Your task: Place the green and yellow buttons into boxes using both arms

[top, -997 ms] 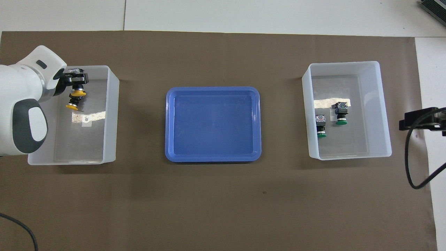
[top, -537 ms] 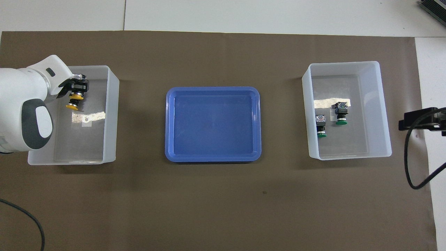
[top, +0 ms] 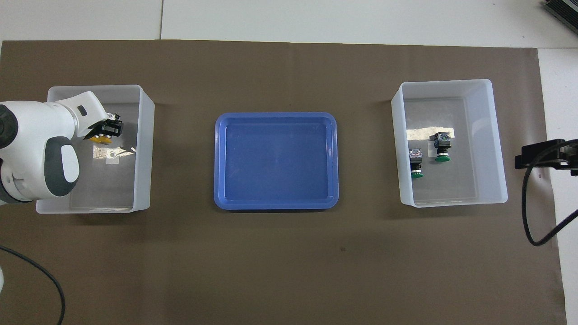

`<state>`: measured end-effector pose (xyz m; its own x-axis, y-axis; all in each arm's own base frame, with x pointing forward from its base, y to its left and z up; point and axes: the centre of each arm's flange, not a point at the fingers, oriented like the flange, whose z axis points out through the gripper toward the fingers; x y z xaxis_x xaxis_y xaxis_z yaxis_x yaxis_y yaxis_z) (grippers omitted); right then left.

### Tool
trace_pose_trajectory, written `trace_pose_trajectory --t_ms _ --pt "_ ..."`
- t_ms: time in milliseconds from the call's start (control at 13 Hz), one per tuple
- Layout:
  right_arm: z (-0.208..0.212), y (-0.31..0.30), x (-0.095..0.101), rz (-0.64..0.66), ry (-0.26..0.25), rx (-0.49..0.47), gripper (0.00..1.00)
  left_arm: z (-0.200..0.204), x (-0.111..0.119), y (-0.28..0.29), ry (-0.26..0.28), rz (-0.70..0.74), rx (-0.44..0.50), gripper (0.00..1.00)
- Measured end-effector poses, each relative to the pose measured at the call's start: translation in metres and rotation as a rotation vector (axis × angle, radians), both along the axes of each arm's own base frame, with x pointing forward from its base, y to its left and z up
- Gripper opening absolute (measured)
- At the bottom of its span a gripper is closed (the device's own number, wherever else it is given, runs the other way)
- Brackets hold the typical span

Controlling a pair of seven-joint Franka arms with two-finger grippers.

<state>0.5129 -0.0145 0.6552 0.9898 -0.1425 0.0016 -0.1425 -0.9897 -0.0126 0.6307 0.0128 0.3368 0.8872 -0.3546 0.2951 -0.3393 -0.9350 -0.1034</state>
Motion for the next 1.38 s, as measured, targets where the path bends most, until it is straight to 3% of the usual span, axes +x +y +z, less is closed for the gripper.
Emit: trace_pose_trajectory --t_ms 307,460,690,1073,1380 --pt "-0.001 -0.006 0.002 -0.012 0.0 -0.001 1.0 0.009 0.0 -0.004 -0.007 -0.007 -0.001 0.98" --pt "-0.002 -0.006 0.011 -0.012 -0.002 -0.004 1.0 0.033 -0.005 -0.006 0.017 -0.012 -0.002 1.0" --pt "-0.008 -0.008 0.027 0.043 0.004 -0.032 1.0 0.091 -0.029 -0.016 0.116 0.014 -0.016 1.0" --pt "-0.019 -0.011 0.032 0.052 0.032 -0.035 1.0 0.174 -0.057 -0.072 0.172 0.189 -0.071 1.0" --pt "-0.021 -0.017 0.03 0.038 0.054 -0.033 1.0 0.243 -0.055 -0.1 0.175 0.232 -0.091 1.0"
